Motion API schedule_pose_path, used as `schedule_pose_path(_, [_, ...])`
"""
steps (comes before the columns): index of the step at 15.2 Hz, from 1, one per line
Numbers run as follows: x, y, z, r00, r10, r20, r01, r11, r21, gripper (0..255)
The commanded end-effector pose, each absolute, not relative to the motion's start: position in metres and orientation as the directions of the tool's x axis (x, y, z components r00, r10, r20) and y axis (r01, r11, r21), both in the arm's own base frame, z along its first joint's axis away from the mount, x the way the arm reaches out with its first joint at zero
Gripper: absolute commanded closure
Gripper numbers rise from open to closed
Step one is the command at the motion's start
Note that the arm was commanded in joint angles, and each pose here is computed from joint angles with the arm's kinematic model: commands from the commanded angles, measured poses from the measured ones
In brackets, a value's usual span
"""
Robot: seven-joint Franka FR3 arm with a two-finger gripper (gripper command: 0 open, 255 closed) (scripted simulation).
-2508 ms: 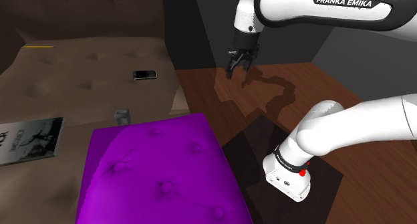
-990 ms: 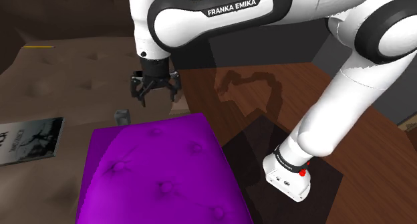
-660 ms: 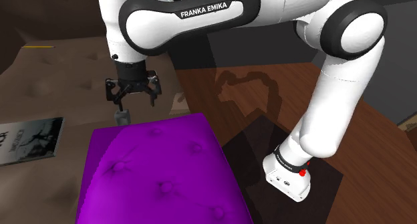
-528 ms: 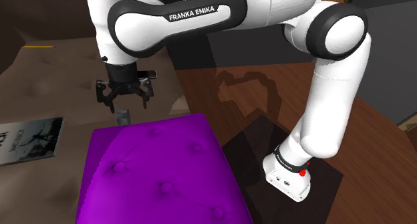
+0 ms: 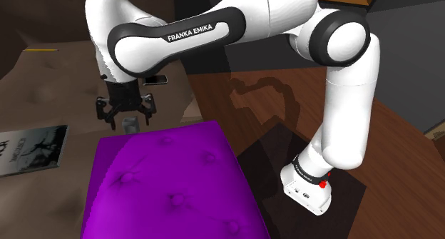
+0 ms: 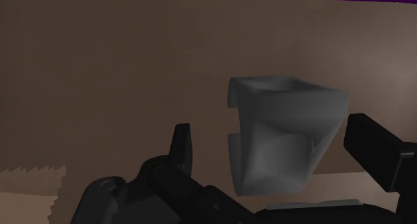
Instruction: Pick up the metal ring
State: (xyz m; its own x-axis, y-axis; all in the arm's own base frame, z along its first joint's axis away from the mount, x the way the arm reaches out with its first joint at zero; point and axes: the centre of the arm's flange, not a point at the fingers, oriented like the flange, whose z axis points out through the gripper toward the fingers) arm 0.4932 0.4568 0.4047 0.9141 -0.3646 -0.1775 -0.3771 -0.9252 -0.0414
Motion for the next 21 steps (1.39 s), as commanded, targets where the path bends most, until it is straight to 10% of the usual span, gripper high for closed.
schedule_pose_path(1, [0.494,0.457,0.397,0.914,-0.365,-0.177,-0.377,-0.925,-0.042,0])
schedule_pose_path(3, [0.494,0.457,0.397,0.914,-0.365,-0.177,-0.377,-0.925,-0.042,0])
schedule_pose_path(4, [0.494,0.458,0.397,0.914,-0.365,-0.177,-0.377,-0.925,-0.042,255])
schedule_pose_path(21, [0.494,0.457,0.439,0.914,-0.365,-0.177,-0.377,-0.925,-0.042,255])
